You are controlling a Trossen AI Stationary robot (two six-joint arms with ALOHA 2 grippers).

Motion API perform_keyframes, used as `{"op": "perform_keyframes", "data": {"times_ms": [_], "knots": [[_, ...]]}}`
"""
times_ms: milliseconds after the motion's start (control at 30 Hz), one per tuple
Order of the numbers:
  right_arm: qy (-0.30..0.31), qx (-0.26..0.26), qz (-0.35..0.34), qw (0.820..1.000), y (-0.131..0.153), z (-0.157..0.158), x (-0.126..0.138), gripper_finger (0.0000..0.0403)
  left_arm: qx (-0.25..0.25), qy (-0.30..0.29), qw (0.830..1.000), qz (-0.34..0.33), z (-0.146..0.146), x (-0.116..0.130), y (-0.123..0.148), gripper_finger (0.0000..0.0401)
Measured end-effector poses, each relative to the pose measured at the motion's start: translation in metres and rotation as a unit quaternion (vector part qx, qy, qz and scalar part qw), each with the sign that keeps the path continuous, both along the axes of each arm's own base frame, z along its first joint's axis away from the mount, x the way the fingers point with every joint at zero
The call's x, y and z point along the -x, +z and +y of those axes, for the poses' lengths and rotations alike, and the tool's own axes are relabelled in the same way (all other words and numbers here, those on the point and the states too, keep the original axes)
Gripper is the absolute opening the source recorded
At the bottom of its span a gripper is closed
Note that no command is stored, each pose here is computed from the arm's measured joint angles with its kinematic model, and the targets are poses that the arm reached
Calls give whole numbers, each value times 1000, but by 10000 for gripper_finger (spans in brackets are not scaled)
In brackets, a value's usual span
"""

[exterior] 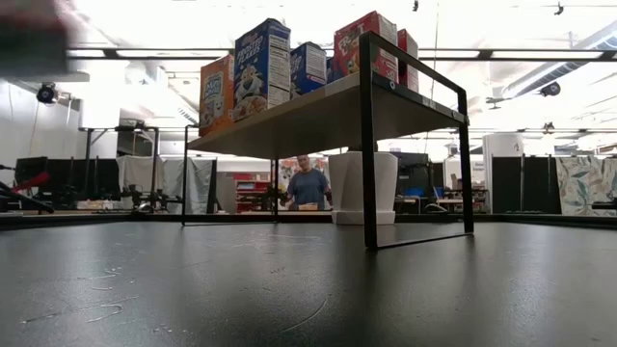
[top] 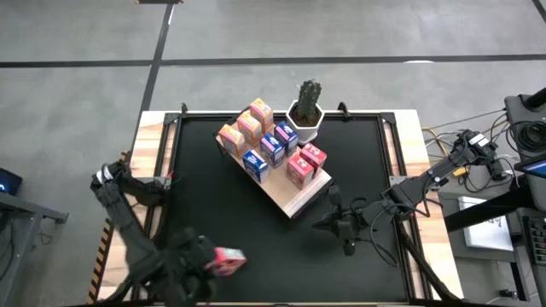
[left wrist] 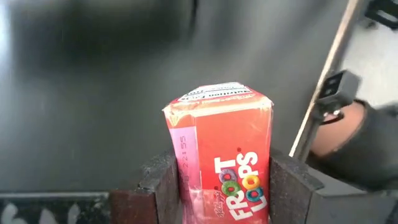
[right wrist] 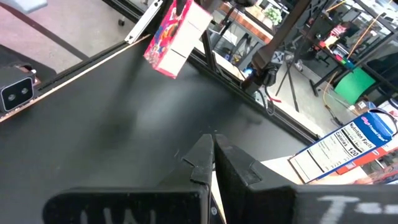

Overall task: Stack cereal on shelf
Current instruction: Put the red cereal box on the shelf aligned with the other red cereal boxes

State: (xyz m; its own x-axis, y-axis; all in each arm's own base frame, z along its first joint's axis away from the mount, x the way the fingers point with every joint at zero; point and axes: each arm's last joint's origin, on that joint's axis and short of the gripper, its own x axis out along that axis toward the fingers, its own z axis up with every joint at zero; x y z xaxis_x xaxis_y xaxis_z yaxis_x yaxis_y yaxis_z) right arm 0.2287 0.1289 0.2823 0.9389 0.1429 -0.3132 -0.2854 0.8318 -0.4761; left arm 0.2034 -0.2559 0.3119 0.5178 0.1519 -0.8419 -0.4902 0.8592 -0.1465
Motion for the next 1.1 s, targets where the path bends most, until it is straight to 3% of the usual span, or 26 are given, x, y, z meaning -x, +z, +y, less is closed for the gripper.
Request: {"op": "perform_keyframes", "data": {"times_ms": [167,467,633,800,1100], "knots": [[0,2,4,1000,-2,0,0,9,-78,-145,986,-5,21,-35,25,168],[1,4,3,1000,-3,0,0,9,-232,-316,920,20,62,-69,52,168],[1,5,1,1000,-2,0,0,9,-284,-363,887,29,83,-83,64,168],[0,1,1,1000,-2,0,0,9,-312,-390,866,36,103,-94,75,168],[-2,-4,2,1000,-2,0,0,9,-306,-432,847,41,139,-112,81,168]]}}
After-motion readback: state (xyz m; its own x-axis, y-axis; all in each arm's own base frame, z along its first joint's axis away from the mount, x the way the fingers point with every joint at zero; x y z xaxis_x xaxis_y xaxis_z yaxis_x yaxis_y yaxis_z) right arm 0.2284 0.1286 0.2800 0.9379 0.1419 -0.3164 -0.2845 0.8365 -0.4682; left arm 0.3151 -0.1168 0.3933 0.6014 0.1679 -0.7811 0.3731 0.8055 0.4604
